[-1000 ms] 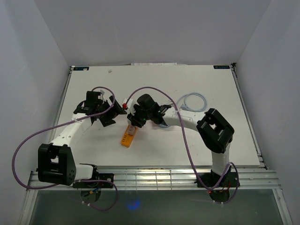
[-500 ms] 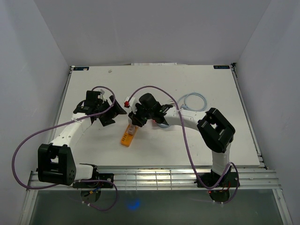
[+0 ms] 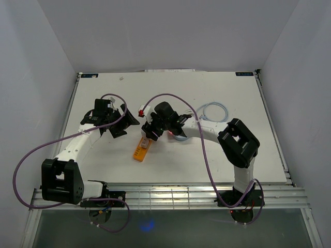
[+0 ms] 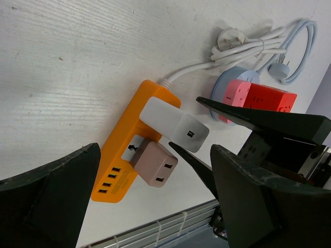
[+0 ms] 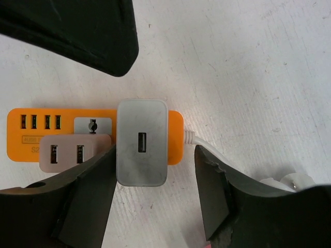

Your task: Insert the plug

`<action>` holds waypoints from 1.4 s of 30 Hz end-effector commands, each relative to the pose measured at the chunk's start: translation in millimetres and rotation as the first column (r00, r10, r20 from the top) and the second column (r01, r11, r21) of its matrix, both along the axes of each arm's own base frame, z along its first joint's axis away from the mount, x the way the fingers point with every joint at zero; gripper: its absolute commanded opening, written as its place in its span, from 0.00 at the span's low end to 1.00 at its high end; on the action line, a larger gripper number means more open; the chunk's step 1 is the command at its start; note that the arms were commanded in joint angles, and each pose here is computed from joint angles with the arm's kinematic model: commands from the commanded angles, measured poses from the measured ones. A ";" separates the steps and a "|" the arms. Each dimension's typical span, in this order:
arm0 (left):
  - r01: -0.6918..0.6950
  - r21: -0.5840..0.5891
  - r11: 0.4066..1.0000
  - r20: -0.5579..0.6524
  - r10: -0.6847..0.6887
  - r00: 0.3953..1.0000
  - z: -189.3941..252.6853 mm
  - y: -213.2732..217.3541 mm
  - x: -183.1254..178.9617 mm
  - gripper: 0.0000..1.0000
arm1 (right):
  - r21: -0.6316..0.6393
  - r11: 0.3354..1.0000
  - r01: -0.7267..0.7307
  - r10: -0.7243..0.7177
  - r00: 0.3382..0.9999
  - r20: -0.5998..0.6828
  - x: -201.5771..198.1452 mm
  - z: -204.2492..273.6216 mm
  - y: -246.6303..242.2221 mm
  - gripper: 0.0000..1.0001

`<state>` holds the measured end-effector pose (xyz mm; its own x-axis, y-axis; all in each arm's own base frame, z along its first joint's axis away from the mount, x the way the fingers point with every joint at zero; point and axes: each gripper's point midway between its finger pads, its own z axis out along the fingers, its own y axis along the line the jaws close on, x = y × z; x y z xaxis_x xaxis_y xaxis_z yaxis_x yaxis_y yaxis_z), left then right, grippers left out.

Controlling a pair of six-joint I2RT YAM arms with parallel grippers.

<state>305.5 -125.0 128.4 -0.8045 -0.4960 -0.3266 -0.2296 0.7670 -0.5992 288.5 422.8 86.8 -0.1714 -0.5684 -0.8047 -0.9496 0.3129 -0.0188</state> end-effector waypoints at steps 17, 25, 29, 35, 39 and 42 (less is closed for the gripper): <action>0.002 0.022 1.000 0.096 -0.004 0.995 22.1 4.1 8.1 0.98 | 0.156 0.988 0.003 -0.017 0.996 0.087 -4.5 70.9 -8.2 0.85; -0.059 0.031 0.998 0.278 0.048 0.959 36.6 14.0 14.3 0.98 | 0.321 0.938 0.134 -0.186 0.973 0.135 0.2 109.9 -50.0 0.90; -0.099 0.013 0.995 0.384 0.087 0.919 49.8 19.1 16.6 0.98 | 0.386 0.872 0.300 -0.381 0.912 0.154 11.4 122.4 -88.9 0.89; -0.082 -0.083 0.993 0.597 0.115 0.794 70.7 16.8 -2.7 0.98 | 0.435 0.756 0.489 -0.586 0.802 0.117 2.2 114.0 -148.6 0.89; -0.115 -0.107 0.988 0.666 0.157 0.730 59.9 25.7 -19.8 0.98 | 0.497 0.675 0.545 -0.667 0.739 0.095 -13.1 110.5 -186.5 0.89; -0.191 -0.101 0.976 0.680 0.208 0.703 42.7 40.3 -28.4 0.98 | 0.513 0.582 0.631 -0.762 0.644 0.072 -17.5 98.8 -221.3 0.89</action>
<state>274.1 -97.4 156.7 -0.3775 -0.6047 -0.7013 0.0828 0.7323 -0.6760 262.0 230.0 166.5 -0.1691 -0.1015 -0.9804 -0.5573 0.8303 0.0102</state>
